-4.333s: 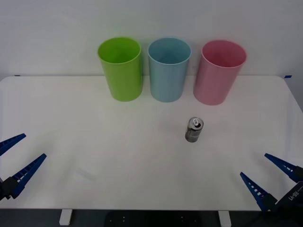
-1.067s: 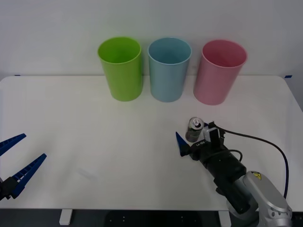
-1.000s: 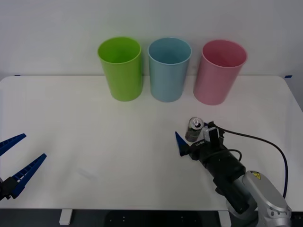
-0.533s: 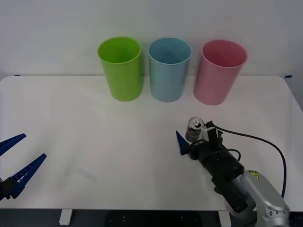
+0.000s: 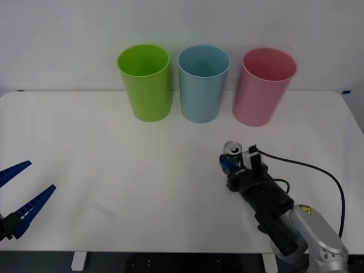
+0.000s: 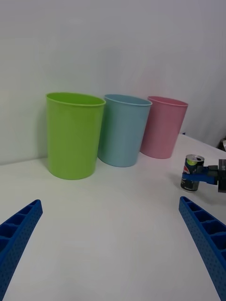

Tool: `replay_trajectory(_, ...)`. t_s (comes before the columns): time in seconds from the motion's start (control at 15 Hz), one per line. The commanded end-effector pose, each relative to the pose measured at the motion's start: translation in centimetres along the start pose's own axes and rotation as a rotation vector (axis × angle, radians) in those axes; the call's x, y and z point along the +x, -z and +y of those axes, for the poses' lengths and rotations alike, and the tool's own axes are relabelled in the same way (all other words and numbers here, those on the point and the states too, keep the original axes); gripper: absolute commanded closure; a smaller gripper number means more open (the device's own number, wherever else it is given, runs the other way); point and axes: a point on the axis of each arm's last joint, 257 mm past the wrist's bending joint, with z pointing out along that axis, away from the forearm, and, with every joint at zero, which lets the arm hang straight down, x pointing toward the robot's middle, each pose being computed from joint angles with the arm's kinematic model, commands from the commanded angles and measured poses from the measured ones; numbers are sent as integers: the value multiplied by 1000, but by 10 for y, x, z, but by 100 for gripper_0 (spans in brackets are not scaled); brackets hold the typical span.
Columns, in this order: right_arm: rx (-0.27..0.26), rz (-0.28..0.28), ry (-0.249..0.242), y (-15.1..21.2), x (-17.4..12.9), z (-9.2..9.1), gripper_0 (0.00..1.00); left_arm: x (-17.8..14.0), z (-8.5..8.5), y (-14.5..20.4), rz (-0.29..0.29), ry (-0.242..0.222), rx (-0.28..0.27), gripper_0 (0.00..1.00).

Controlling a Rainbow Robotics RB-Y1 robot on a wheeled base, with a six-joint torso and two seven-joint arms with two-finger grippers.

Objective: Grasp the object on the table and drop it into the matching bin: aluminum can to the light blue bin, PET bottle to the pink bin.

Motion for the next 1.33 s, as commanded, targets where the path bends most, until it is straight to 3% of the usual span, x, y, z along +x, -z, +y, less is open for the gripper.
replay_trajectory(0.07,-14,-17,-2,1,-5,-1,100,0,0,0,0,0,0,0)
replay_trajectory(0.53,-35,-102,-29,5,-48,-5,100,0,0,0,0,0,0,0)
replay_trajectory(0.93,-81,-187,-127,12,-99,-2,100,0,0,0,0,0,0,0)
replay_trajectory(1.33,-120,-244,-184,19,-142,3,100,0,0,0,0,0,0,0)
